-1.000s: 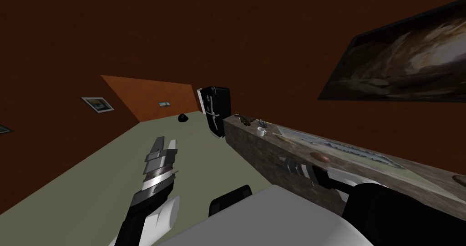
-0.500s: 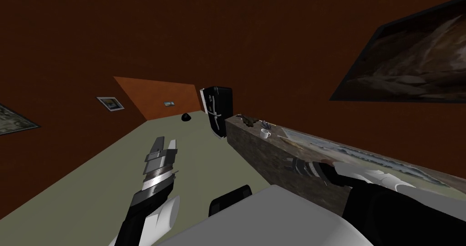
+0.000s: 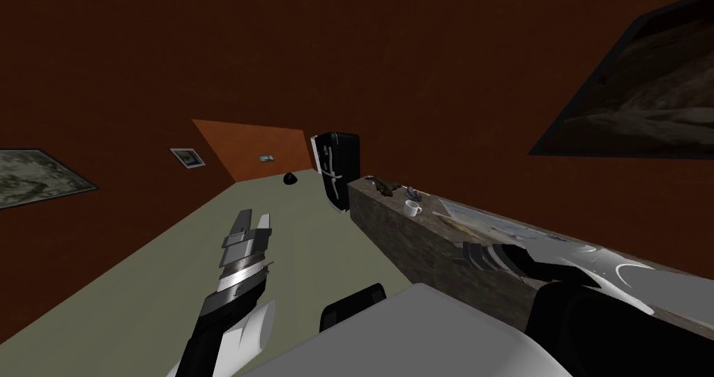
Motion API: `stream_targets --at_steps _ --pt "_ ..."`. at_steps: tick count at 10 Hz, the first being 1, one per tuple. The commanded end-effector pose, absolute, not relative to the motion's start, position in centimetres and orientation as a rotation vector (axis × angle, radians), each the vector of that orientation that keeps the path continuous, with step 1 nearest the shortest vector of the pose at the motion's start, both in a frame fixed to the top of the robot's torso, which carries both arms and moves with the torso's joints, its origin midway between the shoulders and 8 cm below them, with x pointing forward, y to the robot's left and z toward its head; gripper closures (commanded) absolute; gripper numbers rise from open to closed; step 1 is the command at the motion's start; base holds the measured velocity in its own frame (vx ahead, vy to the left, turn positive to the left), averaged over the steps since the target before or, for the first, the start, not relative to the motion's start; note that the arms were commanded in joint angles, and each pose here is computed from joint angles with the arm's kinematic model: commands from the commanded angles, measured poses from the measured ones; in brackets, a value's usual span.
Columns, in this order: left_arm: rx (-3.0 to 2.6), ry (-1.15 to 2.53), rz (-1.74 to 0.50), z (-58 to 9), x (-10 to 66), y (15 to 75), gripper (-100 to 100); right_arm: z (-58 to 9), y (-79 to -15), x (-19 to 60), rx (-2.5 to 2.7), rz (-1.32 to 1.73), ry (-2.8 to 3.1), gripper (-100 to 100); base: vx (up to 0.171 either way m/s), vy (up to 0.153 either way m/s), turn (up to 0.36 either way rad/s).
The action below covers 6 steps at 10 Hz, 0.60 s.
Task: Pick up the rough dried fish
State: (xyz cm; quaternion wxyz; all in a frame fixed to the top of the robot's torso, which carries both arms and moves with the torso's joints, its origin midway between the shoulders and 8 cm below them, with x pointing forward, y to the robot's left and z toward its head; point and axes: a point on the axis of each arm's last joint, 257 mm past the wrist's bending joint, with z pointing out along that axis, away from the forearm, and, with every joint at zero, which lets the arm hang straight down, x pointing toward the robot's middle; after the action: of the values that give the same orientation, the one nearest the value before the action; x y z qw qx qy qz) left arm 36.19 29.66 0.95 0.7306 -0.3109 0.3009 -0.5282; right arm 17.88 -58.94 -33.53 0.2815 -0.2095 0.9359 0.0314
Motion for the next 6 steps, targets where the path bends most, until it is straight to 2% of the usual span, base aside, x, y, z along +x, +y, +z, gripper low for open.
stream_targets --at_steps 1,6 --pt "-0.684 0.662 -1.163 1.0 36.2 29.7 0 -33.0 -60.1 17.7 -0.598 0.051 2.533 -100 0.043 -0.026 0.055" --pt "-0.684 0.662 -1.163 1.0 36.2 29.7 0 -31.0 -65.6 15.4 -0.739 -0.099 2.657 -100 0.051 -0.049 0.098"
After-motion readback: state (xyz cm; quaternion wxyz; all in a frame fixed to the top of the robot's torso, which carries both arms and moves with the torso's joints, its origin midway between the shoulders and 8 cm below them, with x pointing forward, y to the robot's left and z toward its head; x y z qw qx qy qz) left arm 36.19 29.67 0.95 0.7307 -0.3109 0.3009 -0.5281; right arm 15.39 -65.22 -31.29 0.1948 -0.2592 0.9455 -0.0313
